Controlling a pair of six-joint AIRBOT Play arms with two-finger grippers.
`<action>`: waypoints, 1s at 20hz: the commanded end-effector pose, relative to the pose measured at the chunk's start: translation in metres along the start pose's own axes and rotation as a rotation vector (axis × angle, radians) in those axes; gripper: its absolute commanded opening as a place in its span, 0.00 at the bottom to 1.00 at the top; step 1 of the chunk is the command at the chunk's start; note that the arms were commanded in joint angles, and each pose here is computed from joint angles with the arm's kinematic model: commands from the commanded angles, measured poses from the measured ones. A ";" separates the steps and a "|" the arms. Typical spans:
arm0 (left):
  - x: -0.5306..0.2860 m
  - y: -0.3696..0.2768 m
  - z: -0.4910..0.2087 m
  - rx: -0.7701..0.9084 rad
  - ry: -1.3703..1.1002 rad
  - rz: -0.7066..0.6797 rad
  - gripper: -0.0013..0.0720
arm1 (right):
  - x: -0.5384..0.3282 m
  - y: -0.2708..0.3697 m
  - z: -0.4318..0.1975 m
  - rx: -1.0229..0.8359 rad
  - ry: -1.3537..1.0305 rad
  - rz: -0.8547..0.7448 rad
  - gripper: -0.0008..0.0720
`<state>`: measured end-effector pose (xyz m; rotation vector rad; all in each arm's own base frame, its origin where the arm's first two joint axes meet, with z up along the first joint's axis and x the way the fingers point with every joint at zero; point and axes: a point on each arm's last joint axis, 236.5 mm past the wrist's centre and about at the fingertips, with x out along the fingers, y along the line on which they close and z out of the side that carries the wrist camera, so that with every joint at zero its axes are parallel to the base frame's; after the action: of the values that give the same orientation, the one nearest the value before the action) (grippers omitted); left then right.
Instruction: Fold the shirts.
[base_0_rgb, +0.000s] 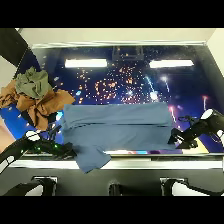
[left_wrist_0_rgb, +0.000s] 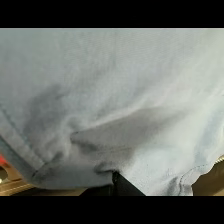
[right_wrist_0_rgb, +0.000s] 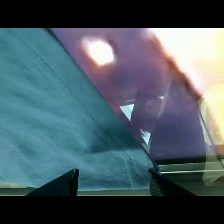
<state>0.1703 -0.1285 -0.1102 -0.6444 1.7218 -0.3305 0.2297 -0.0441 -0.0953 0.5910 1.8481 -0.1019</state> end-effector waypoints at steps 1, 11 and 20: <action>0.000 0.001 -0.001 0.002 0.004 0.003 0.06 | -0.002 0.000 -0.001 -0.014 0.003 -0.001 0.77; 0.000 0.000 -0.001 0.009 0.006 0.002 0.06 | 0.009 -0.014 -0.010 0.018 0.052 -0.053 0.77; -0.020 -0.015 0.014 0.114 -0.068 -0.004 0.06 | 0.009 0.004 -0.002 0.055 -0.008 0.025 0.07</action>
<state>0.1775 -0.1240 -0.1052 -0.5822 1.6836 -0.3588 0.2224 -0.0377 -0.1073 0.6457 1.8635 -0.1408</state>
